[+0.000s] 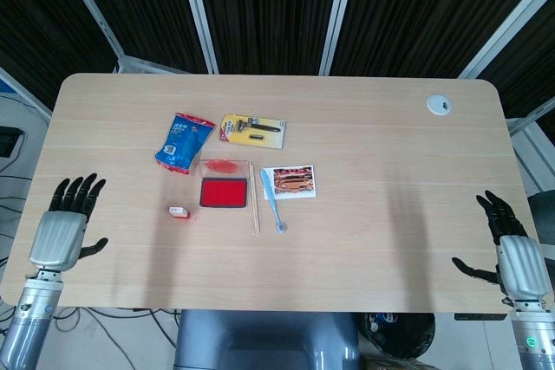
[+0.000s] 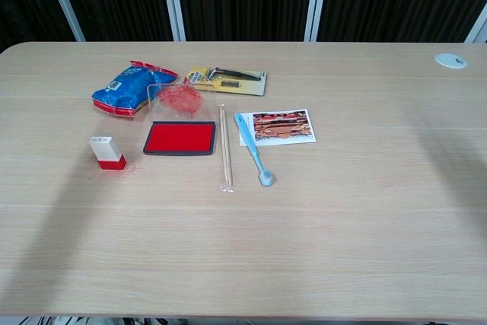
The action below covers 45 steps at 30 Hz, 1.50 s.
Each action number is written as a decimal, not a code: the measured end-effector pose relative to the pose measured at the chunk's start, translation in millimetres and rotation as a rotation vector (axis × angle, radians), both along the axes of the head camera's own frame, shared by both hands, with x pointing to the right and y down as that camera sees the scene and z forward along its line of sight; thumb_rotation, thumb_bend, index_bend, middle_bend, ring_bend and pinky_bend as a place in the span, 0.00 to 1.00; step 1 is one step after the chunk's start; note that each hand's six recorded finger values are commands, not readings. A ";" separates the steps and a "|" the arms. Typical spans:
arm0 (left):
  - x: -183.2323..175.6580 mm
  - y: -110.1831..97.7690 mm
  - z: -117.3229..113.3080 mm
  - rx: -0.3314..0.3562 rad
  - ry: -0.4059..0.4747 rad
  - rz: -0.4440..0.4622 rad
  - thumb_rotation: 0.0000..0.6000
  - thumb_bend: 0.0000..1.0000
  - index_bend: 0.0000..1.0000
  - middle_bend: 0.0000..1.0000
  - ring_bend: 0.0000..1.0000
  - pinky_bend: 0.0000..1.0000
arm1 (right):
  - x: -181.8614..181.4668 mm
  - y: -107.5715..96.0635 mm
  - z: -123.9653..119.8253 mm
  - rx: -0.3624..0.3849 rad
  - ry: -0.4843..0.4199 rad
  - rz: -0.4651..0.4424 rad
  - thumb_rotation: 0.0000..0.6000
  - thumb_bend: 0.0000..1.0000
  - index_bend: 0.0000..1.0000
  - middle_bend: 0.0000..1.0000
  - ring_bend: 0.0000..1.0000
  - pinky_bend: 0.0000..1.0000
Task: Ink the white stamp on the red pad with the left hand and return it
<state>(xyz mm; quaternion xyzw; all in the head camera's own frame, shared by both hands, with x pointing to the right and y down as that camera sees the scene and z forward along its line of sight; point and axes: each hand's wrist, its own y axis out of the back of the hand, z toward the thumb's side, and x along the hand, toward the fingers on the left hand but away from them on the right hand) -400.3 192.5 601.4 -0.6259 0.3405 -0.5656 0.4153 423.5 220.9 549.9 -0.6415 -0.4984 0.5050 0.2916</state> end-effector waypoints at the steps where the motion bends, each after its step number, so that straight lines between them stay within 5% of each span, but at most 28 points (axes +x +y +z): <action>1: 2.3 -1.1 2.0 -0.008 -0.004 0.009 1.00 0.01 0.00 0.00 0.00 0.00 | -0.1 -0.1 0.1 0.000 -0.001 0.000 1.00 0.08 0.00 0.00 0.00 0.18; 11: 40.5 -20.7 37.6 -0.124 -0.067 0.103 1.00 0.10 0.09 0.04 0.00 0.00 | -1.7 -1.2 1.8 -0.009 -0.015 0.004 1.00 0.09 0.00 0.00 0.00 0.19; 22: 88.5 -36.5 82.6 -0.212 -0.131 0.182 1.00 0.18 0.24 0.23 0.03 0.06 | -1.4 -1.8 2.0 -0.015 -0.034 0.012 1.00 0.10 0.00 0.00 0.00 0.18; 45: 129.4 -38.6 131.9 -0.269 -0.209 0.235 1.00 0.26 0.38 0.38 0.08 0.09 | -0.4 -2.8 2.6 -0.025 -0.059 0.026 1.00 0.11 0.00 0.00 0.00 0.19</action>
